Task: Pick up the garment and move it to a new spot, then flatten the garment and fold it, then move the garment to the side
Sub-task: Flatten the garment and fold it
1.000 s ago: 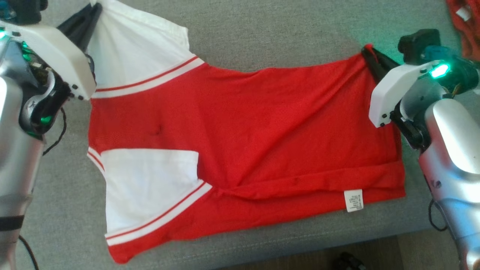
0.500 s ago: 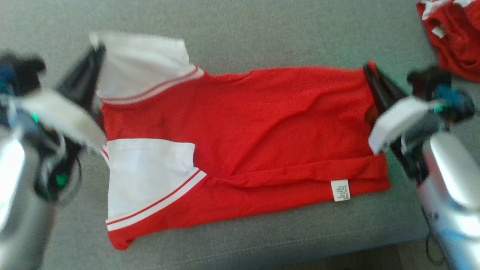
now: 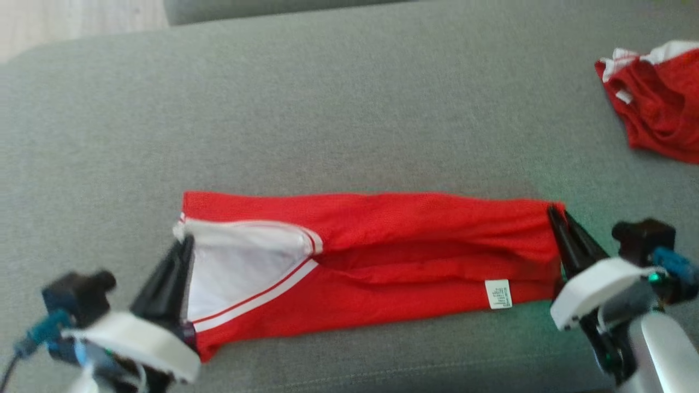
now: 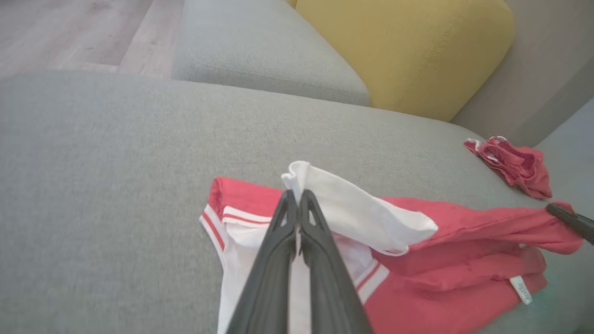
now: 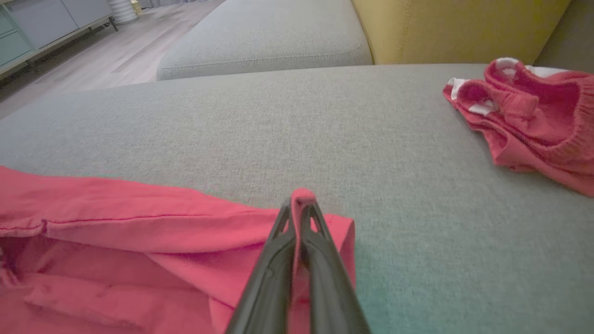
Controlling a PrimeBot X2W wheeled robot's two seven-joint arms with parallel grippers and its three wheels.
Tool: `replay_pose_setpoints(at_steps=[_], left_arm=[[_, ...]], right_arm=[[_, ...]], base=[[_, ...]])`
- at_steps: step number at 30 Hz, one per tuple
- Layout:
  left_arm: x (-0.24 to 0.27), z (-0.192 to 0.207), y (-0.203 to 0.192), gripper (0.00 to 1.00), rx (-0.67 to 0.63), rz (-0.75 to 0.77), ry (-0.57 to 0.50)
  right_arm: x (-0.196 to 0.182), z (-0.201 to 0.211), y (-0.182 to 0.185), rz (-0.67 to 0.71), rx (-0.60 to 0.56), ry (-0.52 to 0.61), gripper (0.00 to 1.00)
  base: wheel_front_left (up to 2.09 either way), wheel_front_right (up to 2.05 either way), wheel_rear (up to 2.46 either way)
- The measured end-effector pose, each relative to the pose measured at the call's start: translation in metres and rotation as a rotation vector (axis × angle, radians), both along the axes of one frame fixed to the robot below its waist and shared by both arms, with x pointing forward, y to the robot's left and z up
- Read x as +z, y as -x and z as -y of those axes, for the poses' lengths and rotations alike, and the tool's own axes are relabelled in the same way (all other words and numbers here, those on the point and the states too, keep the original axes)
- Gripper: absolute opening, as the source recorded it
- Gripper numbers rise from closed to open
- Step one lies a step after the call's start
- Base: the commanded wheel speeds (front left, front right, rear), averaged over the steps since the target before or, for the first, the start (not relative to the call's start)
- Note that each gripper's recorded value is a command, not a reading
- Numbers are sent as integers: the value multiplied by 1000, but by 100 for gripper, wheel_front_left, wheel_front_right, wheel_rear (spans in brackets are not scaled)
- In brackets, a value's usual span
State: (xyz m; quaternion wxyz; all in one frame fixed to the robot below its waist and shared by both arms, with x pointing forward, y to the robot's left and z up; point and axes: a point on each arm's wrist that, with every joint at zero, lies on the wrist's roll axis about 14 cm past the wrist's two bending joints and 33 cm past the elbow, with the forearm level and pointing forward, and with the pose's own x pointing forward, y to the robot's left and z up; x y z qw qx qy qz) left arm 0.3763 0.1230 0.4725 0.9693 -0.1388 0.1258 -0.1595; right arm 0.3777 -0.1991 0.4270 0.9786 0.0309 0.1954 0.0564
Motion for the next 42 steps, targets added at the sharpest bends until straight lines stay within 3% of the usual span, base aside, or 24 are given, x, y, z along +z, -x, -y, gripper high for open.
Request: replay_pose_setpoints(at_steps=[9, 11, 12, 13, 14, 15, 20, 29, 42], left_arm=[[-18, 2, 31, 0, 53, -69, 66], [-23, 5, 34, 0, 58, -83, 76], [-27, 5, 35, 18, 63, -89, 80], [-29, 5, 36, 44, 69, -92, 79], [-32, 5, 37, 84, 71, -95, 79], [-33, 5, 39, 100, 73, -96, 84], [-40, 2, 51, 100, 106, -112, 107], [-18, -15, 42, 100, 192, -3, 87], [-11, -21, 38, 100, 233, 30, 86]], right_arm=[[3, 2, 14, -11, -22, 0, 2], [1, 2, 17, -19, -28, -4, 36], [-1, 2, 19, -26, -31, -3, 69], [-2, 2, 20, -29, -36, -6, 93], [-3, 1, 22, -32, -43, -13, 100], [-5, 3, 24, -37, -51, -17, 100], [-8, 16, 36, -42, -105, -16, 100], [0, 30, 41, -25, -159, -14, 100], [-44, 11, 33, -304, -78, -3, 100]], base=[[0, 0, 0], [0, 0, 0], [0, 0, 0], [0, 0, 0], [0, 0, 0], [0, 0, 0], [0, 0, 0], [0, 0, 0], [0, 0, 0]])
